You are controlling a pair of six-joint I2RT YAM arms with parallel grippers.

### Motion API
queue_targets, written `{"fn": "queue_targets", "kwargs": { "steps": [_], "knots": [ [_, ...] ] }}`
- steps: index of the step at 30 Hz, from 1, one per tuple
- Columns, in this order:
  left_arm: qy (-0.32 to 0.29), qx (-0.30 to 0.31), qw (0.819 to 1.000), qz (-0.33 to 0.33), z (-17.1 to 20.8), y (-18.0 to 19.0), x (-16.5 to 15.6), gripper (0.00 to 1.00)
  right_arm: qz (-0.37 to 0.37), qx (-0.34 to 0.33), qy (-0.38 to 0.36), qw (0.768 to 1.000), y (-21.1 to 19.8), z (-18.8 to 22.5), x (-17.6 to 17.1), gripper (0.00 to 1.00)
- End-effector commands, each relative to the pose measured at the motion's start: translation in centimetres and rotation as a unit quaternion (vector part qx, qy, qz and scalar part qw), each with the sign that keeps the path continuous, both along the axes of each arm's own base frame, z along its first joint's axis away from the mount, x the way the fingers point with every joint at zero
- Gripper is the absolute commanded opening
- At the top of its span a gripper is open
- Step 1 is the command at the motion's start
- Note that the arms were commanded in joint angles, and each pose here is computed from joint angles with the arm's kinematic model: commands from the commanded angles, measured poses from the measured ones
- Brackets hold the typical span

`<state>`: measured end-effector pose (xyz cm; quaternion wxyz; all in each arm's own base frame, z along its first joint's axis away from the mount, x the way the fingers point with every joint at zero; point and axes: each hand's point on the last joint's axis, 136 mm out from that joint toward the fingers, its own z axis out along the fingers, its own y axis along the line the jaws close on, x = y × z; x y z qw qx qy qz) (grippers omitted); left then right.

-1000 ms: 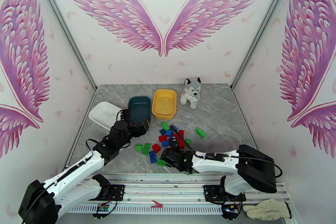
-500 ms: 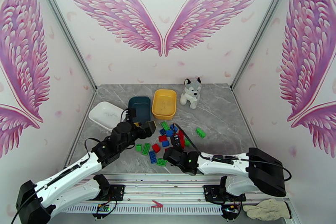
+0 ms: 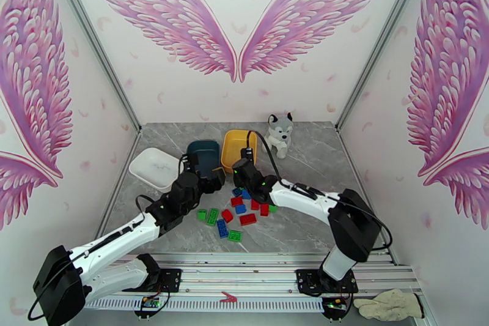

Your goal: Sort the legos into containers by color

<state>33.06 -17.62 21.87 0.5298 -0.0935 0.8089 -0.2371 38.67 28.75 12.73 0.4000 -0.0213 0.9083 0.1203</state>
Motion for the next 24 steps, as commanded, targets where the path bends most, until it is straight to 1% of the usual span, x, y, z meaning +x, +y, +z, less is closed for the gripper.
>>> {"fn": "queue_targets", "kwargs": {
  "steps": [1,6,10,12,15,18,20,21,22,24],
  "knots": [
    [0.01,-0.03,0.999,0.009,-0.3,1.5,1.7,0.99,0.043,0.044,0.014,0.998,2.0,0.2,2.8,0.1],
    [0.03,-0.029,0.999,0.02,-2.2,2.7,4.6,0.99,0.039,0.071,0.028,0.996,2.2,-0.5,8.0,0.08],
    [0.047,-0.055,0.997,0.03,-3.8,3.7,6.7,0.99,0.046,0.09,0.034,0.994,2.7,0.2,11.3,0.07],
    [0.053,-0.063,0.996,0.03,-4.3,3.9,7.4,0.99,0.043,0.082,0.031,0.995,2.6,0.3,12.2,0.08],
    [0.057,-0.056,0.997,0.021,-5.0,3.6,8.0,0.99,0.028,0.066,0.021,0.997,1.6,0.3,13.1,0.14],
    [0.051,-0.064,0.997,0.015,-5.3,3.3,7.8,0.99,0.021,0.053,0.017,0.998,1.0,0.0,13.5,0.18],
    [0.047,-0.077,0.996,0.007,-5.5,2.9,7.4,0.99,0.016,0.043,0.021,0.999,0.7,-0.2,13.7,0.19],
    [0.044,-0.08,0.996,0.002,-5.5,2.6,7.2,0.99,0.019,0.041,0.02,0.999,0.7,-0.2,13.7,0.23],
    [0.043,-0.081,0.996,-0.004,-5.5,2.2,6.8,0.99,0.022,0.036,0.018,0.999,0.7,-0.1,13.7,0.3],
    [0.04,-0.076,0.996,-0.015,-5.7,1.6,6.0,0.99,0.022,0.026,0.011,0.999,0.3,0.1,13.6,0.48]
  ]
}}
